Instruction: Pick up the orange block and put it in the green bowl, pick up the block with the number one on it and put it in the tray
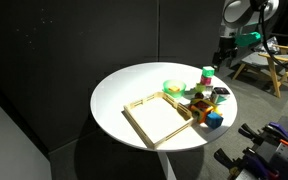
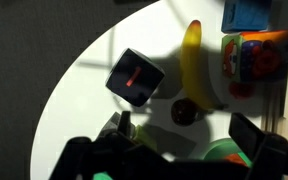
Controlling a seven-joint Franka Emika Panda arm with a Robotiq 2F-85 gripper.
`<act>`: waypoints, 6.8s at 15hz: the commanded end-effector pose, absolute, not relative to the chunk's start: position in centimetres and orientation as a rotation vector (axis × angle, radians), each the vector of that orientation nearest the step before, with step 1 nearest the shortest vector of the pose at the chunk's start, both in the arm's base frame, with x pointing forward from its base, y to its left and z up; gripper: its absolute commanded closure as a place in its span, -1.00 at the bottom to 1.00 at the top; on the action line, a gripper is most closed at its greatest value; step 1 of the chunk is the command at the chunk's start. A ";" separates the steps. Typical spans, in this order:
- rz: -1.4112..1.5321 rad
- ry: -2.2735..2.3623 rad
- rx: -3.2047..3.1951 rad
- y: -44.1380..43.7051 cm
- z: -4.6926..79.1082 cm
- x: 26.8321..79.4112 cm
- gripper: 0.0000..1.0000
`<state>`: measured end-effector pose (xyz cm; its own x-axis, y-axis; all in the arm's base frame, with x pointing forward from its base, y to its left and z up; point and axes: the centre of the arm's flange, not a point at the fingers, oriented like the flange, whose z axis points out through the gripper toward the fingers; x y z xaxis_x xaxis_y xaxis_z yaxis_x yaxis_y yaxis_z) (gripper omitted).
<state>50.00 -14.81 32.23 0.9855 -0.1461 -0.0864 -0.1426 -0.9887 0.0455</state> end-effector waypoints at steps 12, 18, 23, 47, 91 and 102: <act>0.014 -0.738 2.966 -17.5 26.6 46.9 -1.00; 0.065 -0.960 2.906 -18.4 26.1 47.2 -1.00; 0.018 -1.066 2.892 -18.5 25.5 47.1 -1.00; 0.032 -1.093 2.854 -19.0 20.3 47.4 -1.00; -0.165 -0.698 2.891 -17.9 17.8 47.8 0.68; -0.133 -0.533 2.946 -17.5 22.2 47.4 0.85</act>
<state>48.48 -17.67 19.92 0.9117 -0.4064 -0.0606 -0.3928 -0.9053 0.1618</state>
